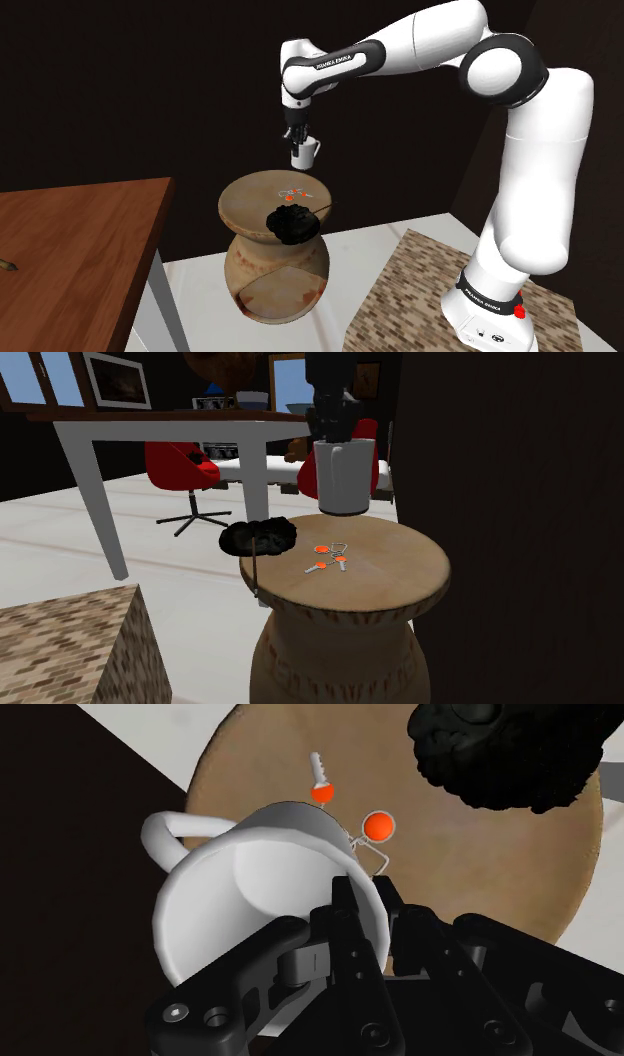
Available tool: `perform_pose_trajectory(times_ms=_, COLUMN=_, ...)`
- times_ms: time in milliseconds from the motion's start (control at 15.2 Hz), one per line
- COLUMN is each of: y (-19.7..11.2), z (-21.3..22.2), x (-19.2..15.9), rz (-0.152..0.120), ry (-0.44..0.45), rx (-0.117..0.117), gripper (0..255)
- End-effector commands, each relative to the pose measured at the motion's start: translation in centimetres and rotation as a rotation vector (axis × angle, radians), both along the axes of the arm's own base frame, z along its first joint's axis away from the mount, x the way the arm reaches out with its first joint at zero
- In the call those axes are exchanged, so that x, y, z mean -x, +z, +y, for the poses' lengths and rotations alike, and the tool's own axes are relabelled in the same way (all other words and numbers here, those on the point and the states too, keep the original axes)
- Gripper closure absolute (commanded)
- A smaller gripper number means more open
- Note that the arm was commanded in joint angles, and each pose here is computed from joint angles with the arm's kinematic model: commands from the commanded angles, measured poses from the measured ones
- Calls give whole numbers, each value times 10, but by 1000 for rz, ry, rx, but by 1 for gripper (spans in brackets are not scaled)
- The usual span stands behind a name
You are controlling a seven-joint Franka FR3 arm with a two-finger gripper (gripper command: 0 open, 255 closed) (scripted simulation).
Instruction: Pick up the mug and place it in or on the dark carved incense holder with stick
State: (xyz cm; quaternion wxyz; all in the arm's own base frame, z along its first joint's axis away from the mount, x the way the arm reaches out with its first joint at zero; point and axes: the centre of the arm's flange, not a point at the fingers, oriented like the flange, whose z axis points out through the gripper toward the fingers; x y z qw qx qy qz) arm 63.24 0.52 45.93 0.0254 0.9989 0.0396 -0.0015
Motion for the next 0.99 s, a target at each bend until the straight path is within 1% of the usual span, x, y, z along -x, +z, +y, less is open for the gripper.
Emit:
perform_pose_trajectory(times_ms=0, y=3, z=21, x=18, rz=0, ry=-1, rx=1, gripper=255)
perform_pose_trajectory(times_ms=726, y=17, z=122, x=119, rz=0, ry=-1, rx=1, gripper=255)
perform_pose_trajectory(times_ms=924, y=1, z=122, x=119, rz=0, ry=-1, rx=1, gripper=255)
